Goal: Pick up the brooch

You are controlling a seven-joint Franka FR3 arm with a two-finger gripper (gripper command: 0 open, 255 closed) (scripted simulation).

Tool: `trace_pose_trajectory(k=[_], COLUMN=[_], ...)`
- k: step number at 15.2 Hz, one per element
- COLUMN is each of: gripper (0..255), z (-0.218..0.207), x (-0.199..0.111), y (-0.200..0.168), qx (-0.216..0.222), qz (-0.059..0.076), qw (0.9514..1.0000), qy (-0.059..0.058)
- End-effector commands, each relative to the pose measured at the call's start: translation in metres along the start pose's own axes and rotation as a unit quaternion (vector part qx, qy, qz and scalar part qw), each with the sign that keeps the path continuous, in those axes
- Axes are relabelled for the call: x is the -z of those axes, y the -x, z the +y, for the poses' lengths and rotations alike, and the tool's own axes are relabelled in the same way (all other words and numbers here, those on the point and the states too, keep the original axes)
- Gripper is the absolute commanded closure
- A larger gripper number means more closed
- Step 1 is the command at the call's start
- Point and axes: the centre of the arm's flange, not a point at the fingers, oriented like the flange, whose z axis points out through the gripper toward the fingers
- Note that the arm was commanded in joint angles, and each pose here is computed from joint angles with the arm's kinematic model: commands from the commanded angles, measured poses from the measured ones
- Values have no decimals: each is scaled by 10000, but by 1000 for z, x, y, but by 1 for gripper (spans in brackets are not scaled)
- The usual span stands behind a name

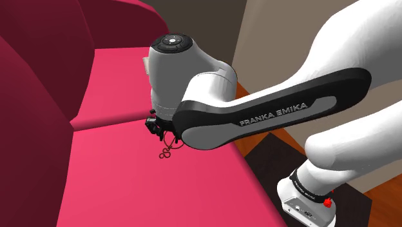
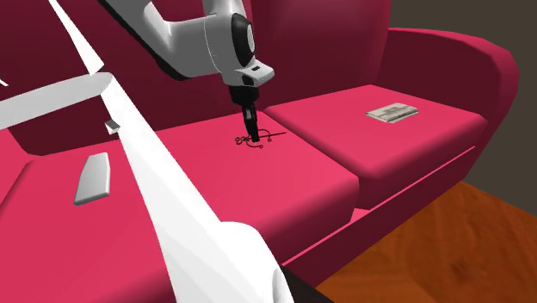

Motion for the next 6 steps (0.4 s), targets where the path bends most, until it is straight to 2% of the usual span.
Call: trace_pose_trajectory(k=[1,6], gripper=[255,255], z=[-1,-3], x=[11,27], y=[-2,-5], qx=[1,1], qz=[-3,-3], qw=[10000,10000], qy=[0,0])
